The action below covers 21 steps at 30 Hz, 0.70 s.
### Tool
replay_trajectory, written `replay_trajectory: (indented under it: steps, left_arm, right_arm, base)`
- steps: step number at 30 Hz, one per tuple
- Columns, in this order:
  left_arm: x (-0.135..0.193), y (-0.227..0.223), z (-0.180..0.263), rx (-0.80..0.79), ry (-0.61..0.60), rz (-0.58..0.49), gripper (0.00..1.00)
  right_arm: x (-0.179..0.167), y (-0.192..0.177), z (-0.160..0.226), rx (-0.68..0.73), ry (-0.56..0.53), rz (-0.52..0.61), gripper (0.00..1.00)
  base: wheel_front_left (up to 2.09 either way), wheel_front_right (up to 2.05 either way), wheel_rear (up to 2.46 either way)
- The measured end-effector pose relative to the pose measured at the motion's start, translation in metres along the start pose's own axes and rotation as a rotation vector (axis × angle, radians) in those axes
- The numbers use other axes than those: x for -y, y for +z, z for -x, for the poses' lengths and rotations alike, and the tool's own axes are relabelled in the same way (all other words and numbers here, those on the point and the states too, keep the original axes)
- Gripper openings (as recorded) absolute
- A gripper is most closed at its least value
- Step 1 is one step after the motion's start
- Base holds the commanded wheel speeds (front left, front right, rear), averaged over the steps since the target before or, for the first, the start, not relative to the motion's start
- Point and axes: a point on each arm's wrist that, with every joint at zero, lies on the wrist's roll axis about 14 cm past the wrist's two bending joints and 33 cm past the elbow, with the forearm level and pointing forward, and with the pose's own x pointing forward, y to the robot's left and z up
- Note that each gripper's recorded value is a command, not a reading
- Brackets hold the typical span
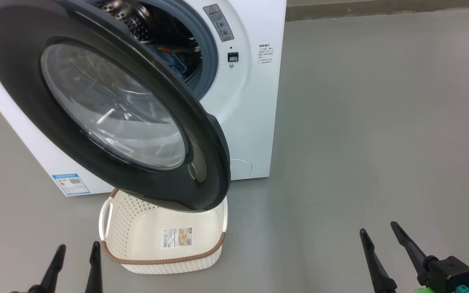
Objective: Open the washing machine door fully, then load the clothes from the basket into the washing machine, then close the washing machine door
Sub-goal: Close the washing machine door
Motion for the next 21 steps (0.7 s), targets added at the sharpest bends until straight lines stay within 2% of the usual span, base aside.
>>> replay_trajectory:
  steps: [21]
  left_arm:
    - [-0.0031, -0.0107, 0.0043, -0.025, 0.017, 0.006, 1.00]
  right_arm:
    - [-0.0022, 0.0040, 0.0008, 0.010, -0.001, 0.001, 1.00]
  base:
    - [0.00, 0.00, 0.00]
